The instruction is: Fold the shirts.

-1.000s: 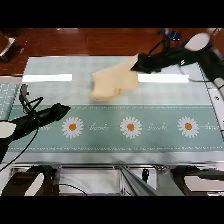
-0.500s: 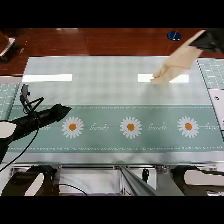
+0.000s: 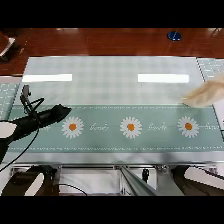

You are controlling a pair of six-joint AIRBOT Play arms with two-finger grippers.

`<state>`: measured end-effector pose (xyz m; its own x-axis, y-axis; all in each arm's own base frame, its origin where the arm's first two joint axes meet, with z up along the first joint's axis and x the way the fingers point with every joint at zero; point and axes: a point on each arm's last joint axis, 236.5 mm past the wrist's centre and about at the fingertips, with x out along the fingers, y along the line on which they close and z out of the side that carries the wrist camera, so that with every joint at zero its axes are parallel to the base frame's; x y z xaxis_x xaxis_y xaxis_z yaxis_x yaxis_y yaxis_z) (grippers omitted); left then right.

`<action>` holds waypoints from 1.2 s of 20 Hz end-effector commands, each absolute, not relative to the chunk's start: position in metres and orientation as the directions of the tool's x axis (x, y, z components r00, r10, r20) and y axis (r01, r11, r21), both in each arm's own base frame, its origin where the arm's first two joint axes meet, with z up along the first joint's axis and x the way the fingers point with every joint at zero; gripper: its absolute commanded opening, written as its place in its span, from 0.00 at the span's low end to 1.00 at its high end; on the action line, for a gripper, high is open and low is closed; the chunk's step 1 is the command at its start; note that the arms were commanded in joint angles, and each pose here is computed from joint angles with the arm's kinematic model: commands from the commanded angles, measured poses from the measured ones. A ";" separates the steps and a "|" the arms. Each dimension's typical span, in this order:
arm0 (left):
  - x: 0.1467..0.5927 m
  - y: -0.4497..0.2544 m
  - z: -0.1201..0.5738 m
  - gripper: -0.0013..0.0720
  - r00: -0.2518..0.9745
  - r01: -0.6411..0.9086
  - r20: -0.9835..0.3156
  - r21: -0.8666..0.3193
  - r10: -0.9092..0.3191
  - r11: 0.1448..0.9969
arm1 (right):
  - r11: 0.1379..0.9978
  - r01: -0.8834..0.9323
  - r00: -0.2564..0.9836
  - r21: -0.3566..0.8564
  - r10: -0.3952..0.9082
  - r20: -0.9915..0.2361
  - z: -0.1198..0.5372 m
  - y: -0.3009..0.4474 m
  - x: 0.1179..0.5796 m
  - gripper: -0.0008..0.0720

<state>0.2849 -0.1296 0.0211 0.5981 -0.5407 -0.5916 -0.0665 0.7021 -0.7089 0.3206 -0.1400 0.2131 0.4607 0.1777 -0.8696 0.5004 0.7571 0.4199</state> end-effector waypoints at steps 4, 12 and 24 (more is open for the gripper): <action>0.285 -0.129 0.021 0.06 0.600 -0.067 -0.591 -0.708 -0.539 0.703 | 0.580 0.797 0.200 0.170 0.012 -0.980 0.150 -0.175 0.187 0.03; 0.287 -0.128 0.022 0.06 0.606 -0.054 -0.589 -0.701 -0.534 0.711 | 0.434 0.895 -0.125 -0.107 0.015 -0.992 0.069 -0.153 0.078 0.55; 0.388 -0.128 0.273 0.06 0.821 0.332 -0.216 -0.571 -0.528 0.751 | 0.802 0.344 0.703 0.489 0.125 -0.700 0.233 -0.101 0.368 0.04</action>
<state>0.3706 -0.1174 0.2040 0.8223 -0.4862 -0.2955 0.2235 0.7537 -0.6181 0.2702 -0.1639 0.1764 0.4537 -0.0275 -0.8907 0.6445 0.7004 0.3066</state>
